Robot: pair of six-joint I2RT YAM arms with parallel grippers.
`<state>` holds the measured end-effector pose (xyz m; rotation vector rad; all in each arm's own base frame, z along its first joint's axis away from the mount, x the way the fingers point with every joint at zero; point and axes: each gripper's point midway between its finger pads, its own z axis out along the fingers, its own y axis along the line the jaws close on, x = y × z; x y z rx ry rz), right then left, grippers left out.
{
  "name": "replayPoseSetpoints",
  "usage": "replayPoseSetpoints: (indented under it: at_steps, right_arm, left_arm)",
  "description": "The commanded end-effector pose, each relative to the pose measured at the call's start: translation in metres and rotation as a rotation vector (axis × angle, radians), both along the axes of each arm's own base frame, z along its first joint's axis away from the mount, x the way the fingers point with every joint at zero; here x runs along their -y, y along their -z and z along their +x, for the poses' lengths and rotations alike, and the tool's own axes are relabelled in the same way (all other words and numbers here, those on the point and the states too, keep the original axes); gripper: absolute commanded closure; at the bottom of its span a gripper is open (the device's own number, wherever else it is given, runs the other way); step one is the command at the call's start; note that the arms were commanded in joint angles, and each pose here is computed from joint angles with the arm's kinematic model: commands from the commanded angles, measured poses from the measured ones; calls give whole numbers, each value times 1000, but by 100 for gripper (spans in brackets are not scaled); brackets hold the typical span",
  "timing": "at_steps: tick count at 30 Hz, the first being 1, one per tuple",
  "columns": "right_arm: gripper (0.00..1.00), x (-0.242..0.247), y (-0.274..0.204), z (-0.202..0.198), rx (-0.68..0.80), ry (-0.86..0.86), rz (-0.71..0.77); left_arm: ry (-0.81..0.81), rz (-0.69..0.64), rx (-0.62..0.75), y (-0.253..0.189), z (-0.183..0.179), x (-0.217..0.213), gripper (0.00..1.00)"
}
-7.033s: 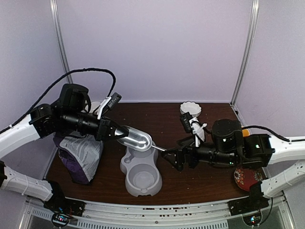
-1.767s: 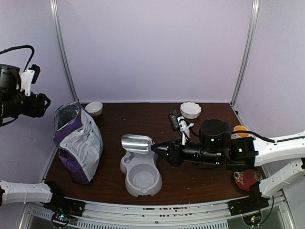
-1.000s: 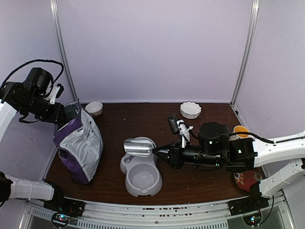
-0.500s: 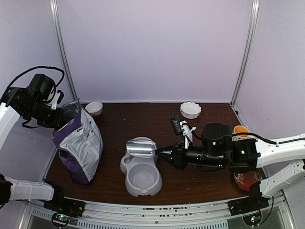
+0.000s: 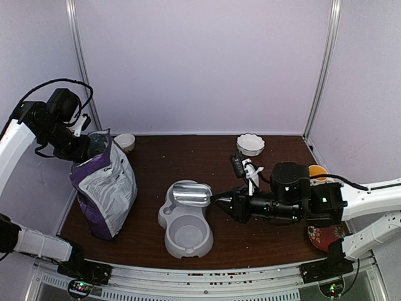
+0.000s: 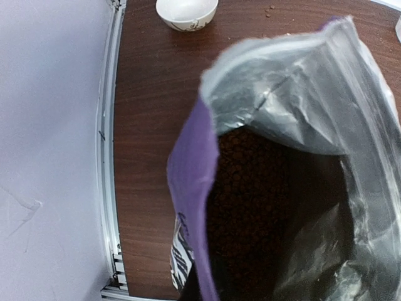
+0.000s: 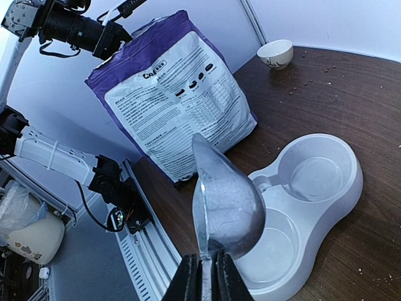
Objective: Serve the pet food
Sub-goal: Adjust the pet food bag at the corner of the board.
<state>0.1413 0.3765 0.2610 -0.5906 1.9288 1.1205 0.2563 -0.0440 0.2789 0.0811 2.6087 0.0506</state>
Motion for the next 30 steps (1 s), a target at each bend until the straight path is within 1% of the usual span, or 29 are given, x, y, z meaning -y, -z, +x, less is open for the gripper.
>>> replayPoseSetpoints:
  at_steps: [1,6,11,14,21,23,28,30]
  right_arm:
    - [100,12,-3,9,27,45,8]
    - [100,19,2,14,29,62,-1]
    - [100,26,4,19,32,70,-2]
    - [100,28,7,22,30,72,-7]
    - [100,34,9,27,22,76,-5]
    - [100,35,8,28,24,79,-1]
    - [100,35,5,27,15,77,18]
    - [100,35,3,26,9,74,30]
  left_arm:
    - [37,-10,195,-51,44,9,100]
    - [63,-18,254,-77,69,18,100]
    - [83,29,323,-103,106,22,100]
    - [75,94,353,-113,130,18,100]
    - [-34,334,490,-149,185,-13,100]
    - [-45,354,538,-163,199,-21,100]
    - [-88,446,713,-216,217,-42,100]
    - [-94,499,750,-229,218,-47,100]
